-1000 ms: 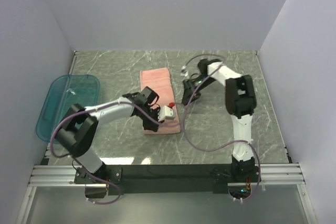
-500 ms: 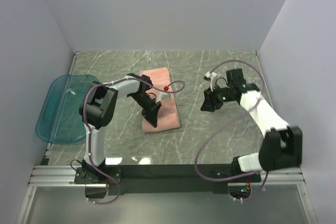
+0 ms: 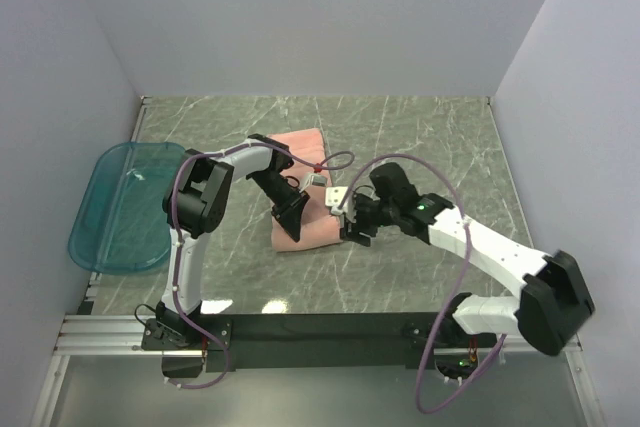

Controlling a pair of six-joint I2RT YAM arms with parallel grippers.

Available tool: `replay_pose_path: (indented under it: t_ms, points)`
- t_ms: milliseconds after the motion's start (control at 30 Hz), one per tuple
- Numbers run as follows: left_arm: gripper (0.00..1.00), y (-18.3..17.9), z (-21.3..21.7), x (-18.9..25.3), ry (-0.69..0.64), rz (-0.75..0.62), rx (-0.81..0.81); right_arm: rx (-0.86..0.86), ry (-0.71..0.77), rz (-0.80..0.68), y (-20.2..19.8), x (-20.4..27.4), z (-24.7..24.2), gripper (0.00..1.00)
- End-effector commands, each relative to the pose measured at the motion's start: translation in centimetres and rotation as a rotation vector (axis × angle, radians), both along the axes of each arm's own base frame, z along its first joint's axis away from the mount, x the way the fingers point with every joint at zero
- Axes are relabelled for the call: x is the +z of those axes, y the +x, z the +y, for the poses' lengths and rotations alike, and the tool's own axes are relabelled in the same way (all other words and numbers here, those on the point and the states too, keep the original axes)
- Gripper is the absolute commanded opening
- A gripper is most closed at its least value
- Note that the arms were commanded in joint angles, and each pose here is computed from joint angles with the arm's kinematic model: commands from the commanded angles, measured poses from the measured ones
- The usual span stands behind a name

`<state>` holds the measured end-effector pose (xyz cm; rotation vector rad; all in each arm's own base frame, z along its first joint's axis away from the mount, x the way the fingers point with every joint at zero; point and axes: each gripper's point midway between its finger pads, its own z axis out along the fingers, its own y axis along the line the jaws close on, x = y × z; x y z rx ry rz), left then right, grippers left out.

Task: Roll the towels
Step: Roll the towel

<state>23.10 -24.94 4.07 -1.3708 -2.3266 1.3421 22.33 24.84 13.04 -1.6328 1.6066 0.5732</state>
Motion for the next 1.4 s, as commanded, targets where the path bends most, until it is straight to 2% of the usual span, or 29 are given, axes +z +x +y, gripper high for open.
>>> replay_pose_path:
  t_ms: [0,133,333,433,467,533,567,600,667,800,833,933,1000,1033,1233,1300,1367]
  points:
    - [0.03,0.8,2.1,-5.2,0.155,-0.064,-0.069,0.063,-0.01,-0.137,2.2,-0.2,2.6,0.7]
    - [0.03,1.1,2.2,-5.6,0.173,-0.063,-0.069,0.135,-0.035,-0.163,2.2,-1.2,4.9,0.71]
    - [0.04,1.5,2.3,-5.7,0.183,-0.074,-0.064,0.181,-0.115,-0.116,2.3,-5.5,6.5,0.7]
    - [0.05,1.4,2.5,-5.8,0.188,-0.068,-0.053,0.202,-0.164,-0.046,2.5,-6.7,7.0,0.55]
    - [0.06,1.4,2.6,-5.7,0.185,-0.07,-0.048,0.214,-0.187,-0.021,2.3,-7.5,6.9,0.41]
    - [0.08,1.6,2.8,-5.5,0.182,-0.061,-0.023,0.253,-0.206,0.032,1.6,-7.3,7.0,0.28]
    - [0.1,1.7,2.9,-5.2,0.176,-0.062,-0.011,0.27,-0.226,0.062,1.2,-7.9,6.8,0.16]
    - [0.12,2.1,3.0,-5.0,0.163,-0.06,0.013,0.295,-0.251,0.119,0.1,-8.1,6.2,0.11]
    - [0.17,2.7,3.3,-4.3,0.155,-0.062,0.058,0.33,-0.254,0.14,-0.2,-7.8,6.4,0.01]
    - [0.26,4.3,4.6,-2.7,0.109,-0.061,0.174,0.379,-0.279,0.247,-2.1,-8.1,6.0,0.0]
    - [0.32,4.3,4.7,-2.4,0.087,-0.055,0.2,0.385,-0.263,0.263,-2.0,-7.5,6.6,0.0]
    - [0.39,5.8,5.4,0.6,0.032,-0.1,0.301,0.383,-0.274,0.362,-2.7,-8.0,6.8,0.0]
    - [0.41,6.9,6.0,2.1,-0.001,-0.128,0.356,0.359,-0.255,0.378,-2.5,-8.0,7.2,0.0]
    - [0.44,7.8,6.1,3.5,-0.025,-0.166,0.393,0.312,-0.244,0.405,-2.3,-7.9,7.4,0.0]
    - [0.47,12.2,8.9,9.4,-0.101,-0.305,0.591,0.225,-0.19,0.538,-2.0,-8.2,7.9,0.0]
    - [0.48,13.3,10.2,10.9,-0.106,-0.379,0.638,0.194,-0.155,0.586,-1.5,-7.8,7.9,0.0]
    - [0.49,13.8,10.9,13.4,-0.119,-0.525,0.646,0.134,-0.126,0.672,-0.7,-7.9,7.5,0.0]
